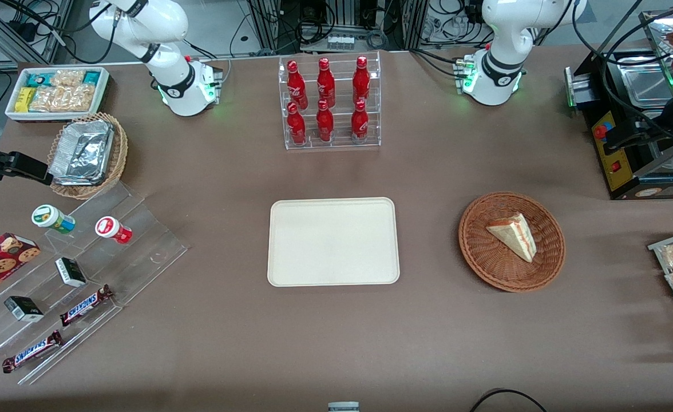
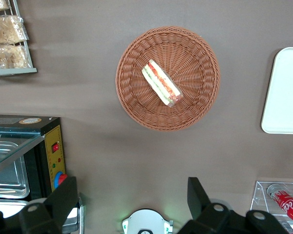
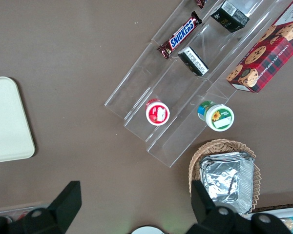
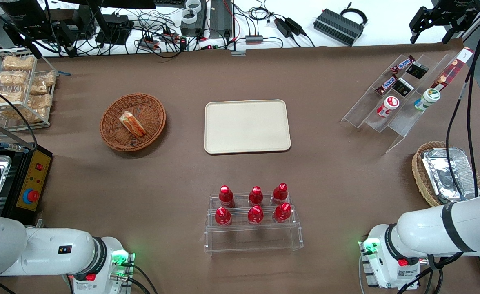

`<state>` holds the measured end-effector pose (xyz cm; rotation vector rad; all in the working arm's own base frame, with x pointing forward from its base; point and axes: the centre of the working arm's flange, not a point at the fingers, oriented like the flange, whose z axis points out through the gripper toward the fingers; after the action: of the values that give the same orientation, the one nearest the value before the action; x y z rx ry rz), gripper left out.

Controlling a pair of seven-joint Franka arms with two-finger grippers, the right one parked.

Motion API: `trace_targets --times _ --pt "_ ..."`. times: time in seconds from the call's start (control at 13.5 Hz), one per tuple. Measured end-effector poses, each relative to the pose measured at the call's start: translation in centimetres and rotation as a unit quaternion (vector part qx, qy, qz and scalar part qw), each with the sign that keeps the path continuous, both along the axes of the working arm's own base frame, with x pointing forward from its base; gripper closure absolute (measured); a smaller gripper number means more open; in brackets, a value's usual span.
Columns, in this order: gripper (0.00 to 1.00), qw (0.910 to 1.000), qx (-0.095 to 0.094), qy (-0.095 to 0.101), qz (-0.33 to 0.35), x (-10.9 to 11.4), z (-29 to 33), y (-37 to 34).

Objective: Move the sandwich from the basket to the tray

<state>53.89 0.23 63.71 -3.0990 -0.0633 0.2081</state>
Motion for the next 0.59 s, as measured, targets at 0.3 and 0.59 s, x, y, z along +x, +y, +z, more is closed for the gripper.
trace_targets --times 0.3,0.59 --pt "0.00 1.0000 0.000 0.002 -0.005 0.1 -0.2 0.0" --pt "0.00 0.9998 0.002 0.022 0.002 1.5 -2.9 0.8"
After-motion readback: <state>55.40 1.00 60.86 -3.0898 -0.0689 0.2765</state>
